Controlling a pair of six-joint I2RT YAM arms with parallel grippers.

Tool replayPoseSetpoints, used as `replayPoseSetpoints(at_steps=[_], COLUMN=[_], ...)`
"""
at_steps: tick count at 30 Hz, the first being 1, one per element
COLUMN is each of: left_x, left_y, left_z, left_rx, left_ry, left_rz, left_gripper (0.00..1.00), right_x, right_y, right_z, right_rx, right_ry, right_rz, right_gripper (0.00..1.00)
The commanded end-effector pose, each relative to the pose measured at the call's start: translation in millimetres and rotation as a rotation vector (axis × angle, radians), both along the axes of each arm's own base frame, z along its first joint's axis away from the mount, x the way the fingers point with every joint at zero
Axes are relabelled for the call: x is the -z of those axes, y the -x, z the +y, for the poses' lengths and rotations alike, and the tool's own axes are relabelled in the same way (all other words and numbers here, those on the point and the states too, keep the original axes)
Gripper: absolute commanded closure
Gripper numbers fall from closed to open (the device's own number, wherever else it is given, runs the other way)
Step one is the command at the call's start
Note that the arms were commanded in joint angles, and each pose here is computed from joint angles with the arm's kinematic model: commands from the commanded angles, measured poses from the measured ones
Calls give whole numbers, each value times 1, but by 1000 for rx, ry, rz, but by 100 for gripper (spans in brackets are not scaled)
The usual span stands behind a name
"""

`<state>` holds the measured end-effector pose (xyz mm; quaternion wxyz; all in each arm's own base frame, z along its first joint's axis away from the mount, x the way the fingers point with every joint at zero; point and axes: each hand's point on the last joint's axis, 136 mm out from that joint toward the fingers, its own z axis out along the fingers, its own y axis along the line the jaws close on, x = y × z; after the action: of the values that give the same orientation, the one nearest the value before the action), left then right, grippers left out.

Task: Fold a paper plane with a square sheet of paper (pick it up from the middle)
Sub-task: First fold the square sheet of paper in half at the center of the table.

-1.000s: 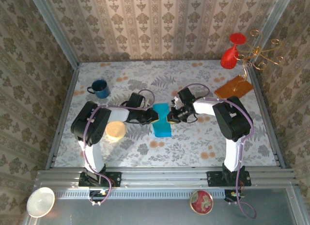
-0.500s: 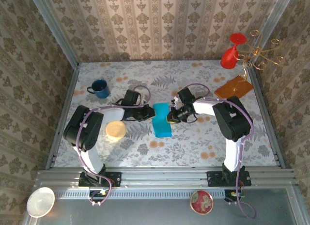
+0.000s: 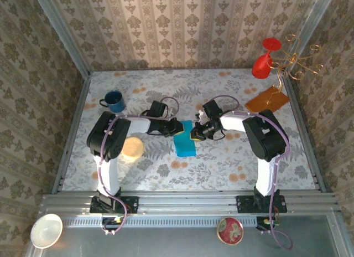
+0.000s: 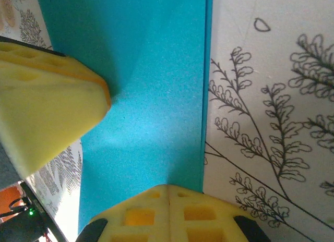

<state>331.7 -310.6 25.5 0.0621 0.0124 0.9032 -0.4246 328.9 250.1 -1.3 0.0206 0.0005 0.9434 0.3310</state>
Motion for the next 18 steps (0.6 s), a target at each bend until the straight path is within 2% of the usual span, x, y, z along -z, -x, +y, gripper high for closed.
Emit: replayPoseSetpoints(at_steps=[1, 5, 8, 14, 18], left_x=[28, 18, 3, -50, -39], left_y=[-7, -17, -22, -2, 0], left_z=[50, 76, 77, 15, -8], left_rx=[-82, -117, -115, -15, -1], left_ry=[-109, -125, -104, -5, 5], left_rz=[28, 3, -24, -157, -135], left_gripper=[85, 85, 85, 85, 85], right_x=[114, 114, 114, 113, 115], right_y=[88, 87, 87, 88, 90], right_z=[-111, -112, -111, -110, -110], right_rx=[51, 56, 56, 59, 62], right_ry=[584, 591, 589, 582, 576], right_rz=[305, 304, 303, 306, 313], right_gripper=[95, 95, 95, 95, 95])
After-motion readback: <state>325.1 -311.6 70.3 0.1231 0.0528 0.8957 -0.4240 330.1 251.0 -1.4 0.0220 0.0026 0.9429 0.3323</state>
